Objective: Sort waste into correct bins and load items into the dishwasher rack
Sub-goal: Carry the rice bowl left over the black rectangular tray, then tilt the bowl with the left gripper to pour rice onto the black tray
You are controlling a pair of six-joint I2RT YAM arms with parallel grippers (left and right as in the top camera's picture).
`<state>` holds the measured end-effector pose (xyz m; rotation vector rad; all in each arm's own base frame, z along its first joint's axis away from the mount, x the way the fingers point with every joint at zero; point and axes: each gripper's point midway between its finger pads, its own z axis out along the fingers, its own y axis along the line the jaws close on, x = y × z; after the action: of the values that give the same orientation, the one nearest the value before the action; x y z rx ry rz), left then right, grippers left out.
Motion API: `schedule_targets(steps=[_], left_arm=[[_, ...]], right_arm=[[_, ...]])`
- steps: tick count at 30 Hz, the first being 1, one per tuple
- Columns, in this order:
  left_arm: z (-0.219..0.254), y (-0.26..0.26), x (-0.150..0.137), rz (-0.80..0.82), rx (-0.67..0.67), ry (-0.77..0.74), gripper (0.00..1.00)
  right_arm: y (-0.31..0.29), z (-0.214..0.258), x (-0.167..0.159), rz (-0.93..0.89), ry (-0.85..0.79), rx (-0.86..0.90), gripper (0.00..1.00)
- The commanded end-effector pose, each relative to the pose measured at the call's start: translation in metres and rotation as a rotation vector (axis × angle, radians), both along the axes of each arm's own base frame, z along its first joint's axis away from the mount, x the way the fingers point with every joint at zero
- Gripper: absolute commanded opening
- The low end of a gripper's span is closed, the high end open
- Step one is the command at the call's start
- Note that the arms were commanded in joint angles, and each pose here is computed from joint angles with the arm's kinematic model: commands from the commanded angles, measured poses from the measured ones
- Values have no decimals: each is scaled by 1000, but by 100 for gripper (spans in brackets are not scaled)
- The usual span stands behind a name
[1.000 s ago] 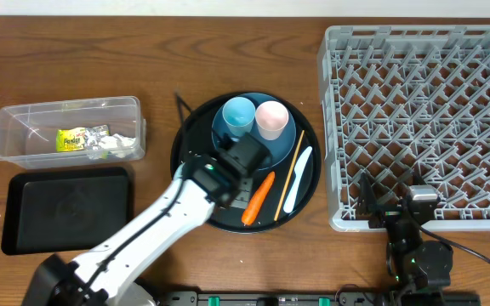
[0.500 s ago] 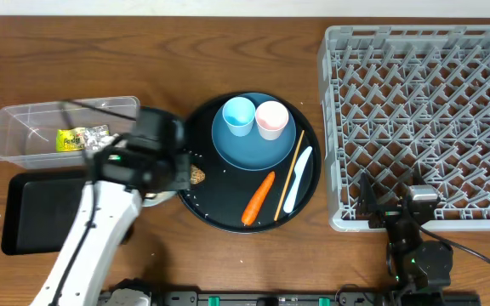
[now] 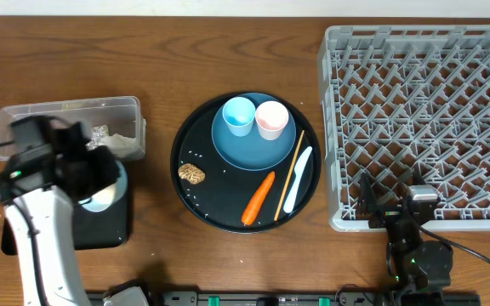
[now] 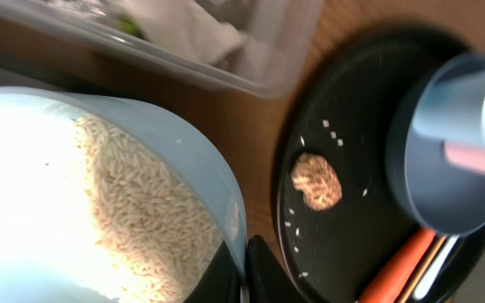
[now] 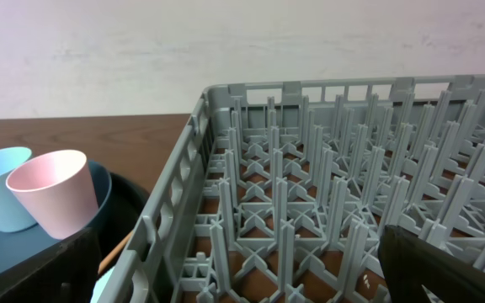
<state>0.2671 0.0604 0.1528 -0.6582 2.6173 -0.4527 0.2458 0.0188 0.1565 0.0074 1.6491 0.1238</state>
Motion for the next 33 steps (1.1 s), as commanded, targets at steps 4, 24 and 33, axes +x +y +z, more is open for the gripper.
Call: schedule_targets(steps=[4,24,33], left_arm=[[25,38,-1,103,-52,-131,6],[26,67,0,161,-124,-283,6],[41,72,-14,184,-298,-459,6]], right_arm=[[-6,-2,0,-24,4,-14,99],[-6,-2,0,-24,5,-13,99],[-6,-2,0,-24,5,-13,99]])
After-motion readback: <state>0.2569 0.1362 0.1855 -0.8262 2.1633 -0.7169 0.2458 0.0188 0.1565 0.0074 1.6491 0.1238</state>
